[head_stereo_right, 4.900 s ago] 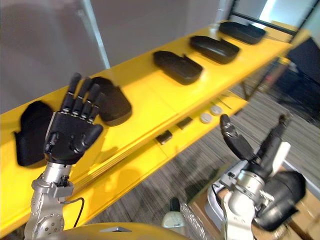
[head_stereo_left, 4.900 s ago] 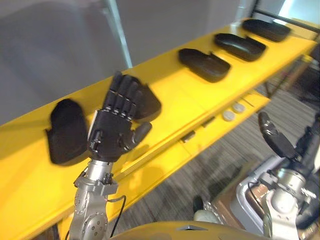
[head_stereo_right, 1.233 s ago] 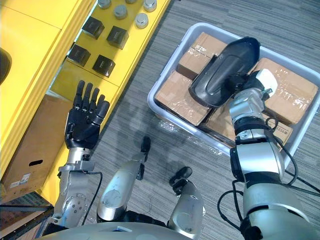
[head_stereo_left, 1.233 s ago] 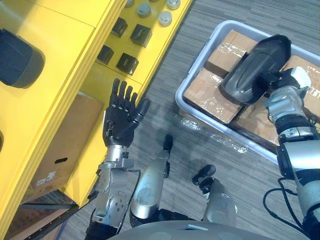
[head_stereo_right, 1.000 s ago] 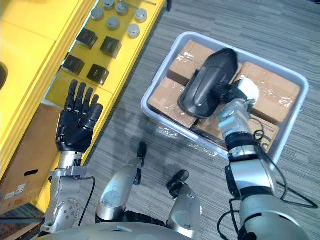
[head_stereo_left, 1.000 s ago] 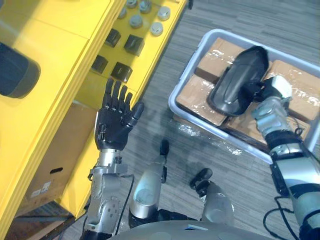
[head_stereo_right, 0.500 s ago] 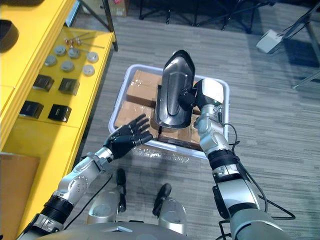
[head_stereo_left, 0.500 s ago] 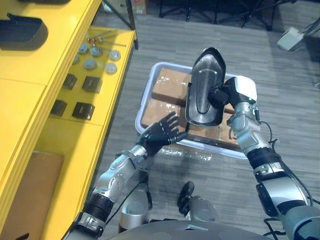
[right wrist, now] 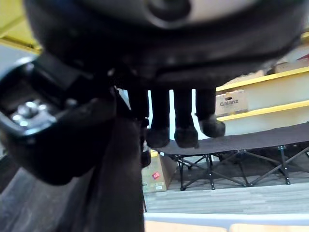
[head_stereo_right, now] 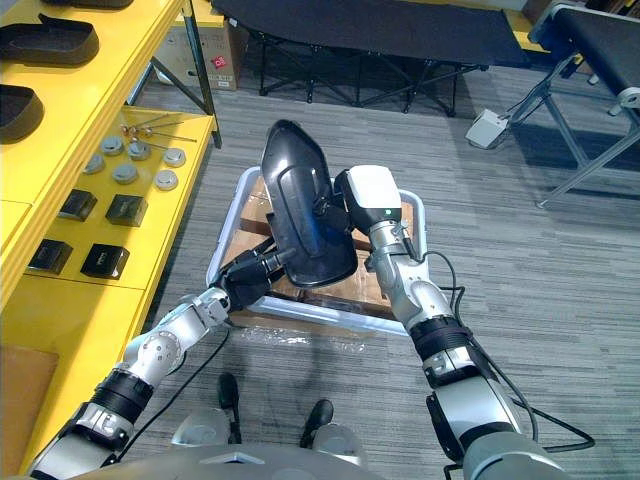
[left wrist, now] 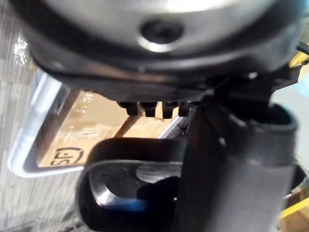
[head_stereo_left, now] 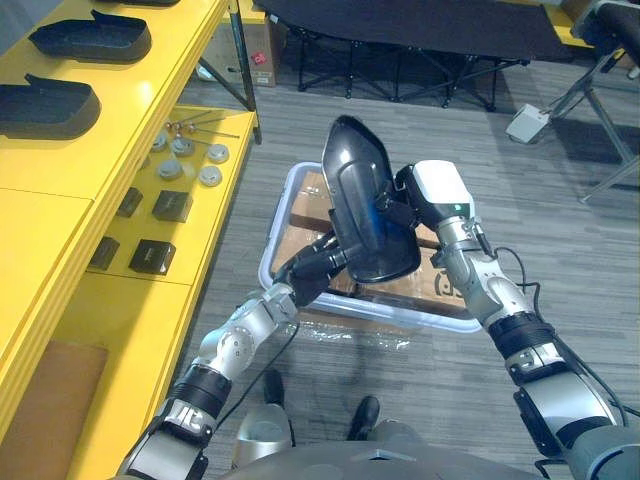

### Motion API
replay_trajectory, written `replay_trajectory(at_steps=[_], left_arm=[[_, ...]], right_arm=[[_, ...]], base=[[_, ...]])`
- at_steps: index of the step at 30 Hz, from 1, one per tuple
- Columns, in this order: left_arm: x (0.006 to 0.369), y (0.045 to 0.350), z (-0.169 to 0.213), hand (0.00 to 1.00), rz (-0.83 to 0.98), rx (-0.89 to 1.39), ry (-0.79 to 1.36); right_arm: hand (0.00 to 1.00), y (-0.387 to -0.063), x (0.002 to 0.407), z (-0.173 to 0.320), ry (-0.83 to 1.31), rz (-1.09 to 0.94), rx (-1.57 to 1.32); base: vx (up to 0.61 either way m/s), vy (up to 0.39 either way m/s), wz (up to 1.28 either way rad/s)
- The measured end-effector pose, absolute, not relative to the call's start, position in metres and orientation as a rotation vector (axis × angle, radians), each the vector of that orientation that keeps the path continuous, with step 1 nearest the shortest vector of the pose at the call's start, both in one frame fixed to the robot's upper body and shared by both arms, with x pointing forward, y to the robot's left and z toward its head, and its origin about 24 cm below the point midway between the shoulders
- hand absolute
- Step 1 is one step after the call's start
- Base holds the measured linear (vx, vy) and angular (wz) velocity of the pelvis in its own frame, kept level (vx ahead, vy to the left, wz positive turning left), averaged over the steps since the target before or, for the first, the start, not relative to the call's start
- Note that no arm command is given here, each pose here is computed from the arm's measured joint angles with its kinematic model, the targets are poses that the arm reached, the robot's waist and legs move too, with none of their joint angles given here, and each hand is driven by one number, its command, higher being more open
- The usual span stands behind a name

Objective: Walk over and take three plastic housings, then place them on the shelf

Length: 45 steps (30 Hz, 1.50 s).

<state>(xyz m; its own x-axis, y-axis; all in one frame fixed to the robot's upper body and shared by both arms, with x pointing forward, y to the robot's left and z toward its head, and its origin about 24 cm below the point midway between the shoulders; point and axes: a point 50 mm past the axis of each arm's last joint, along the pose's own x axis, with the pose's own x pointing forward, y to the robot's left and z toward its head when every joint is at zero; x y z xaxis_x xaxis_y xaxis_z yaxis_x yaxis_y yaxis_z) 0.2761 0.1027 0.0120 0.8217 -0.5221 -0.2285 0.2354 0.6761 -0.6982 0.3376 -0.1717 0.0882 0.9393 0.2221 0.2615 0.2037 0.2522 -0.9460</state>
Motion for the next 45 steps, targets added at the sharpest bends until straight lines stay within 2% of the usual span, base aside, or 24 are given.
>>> replay_trajectory(at_steps=[10, 11, 16, 25, 35, 36, 42, 45], left_arm=[[0.276, 0.096, -0.002, 1.0, -0.364, -0.712, 0.489], [0.275, 0.094, -0.003, 0.0, -0.362, -0.702, 0.499], [0.273, 0.094, -0.01, 0.0, -0.344, -0.679, 0.526], [0.275, 0.091, -0.014, 0.0, -0.243, -0.686, 0.477], [0.274, 0.092, -0.016, 0.0, -0.218, -0.622, 0.412], [0.274, 0.091, -0.015, 0.0, -0.22, -0.625, 0.408], [0.271, 0.085, -0.014, 0.0, -0.198, -0.643, 0.346], [0.278, 0.094, 0.0, 0.0, -0.09, -0.709, 0.235]], right_arm=[[0.0, -0.145, 0.319, 0.057, -0.409, 0.187, -1.317], [0.0, -0.144, 0.318, 0.056, -0.409, 0.19, -1.316], [0.0, -0.142, 0.313, 0.049, -0.405, 0.195, -1.304], [0.0, -0.136, 0.311, 0.049, -0.416, 0.18, -1.275], [0.0, -0.133, 0.305, 0.04, -0.367, 0.131, -1.204], [1.0, -0.134, 0.304, 0.04, -0.368, 0.125, -1.2], [1.0, -0.134, 0.293, 0.039, -0.34, 0.055, -1.039], [1.0, -0.129, 0.281, 0.037, -0.334, 0.048, -0.869]], base=[[0.0, 0.0, 0.0], [0.0, 0.0, 0.0], [0.01, 0.002, 0.0], [0.0, 0.0, 0.0], [0.0, 0.001, -0.03], [0.0, 0.0, 0.0], [0.0, 0.0, 0.0], [0.01, 0.0, -0.06]])
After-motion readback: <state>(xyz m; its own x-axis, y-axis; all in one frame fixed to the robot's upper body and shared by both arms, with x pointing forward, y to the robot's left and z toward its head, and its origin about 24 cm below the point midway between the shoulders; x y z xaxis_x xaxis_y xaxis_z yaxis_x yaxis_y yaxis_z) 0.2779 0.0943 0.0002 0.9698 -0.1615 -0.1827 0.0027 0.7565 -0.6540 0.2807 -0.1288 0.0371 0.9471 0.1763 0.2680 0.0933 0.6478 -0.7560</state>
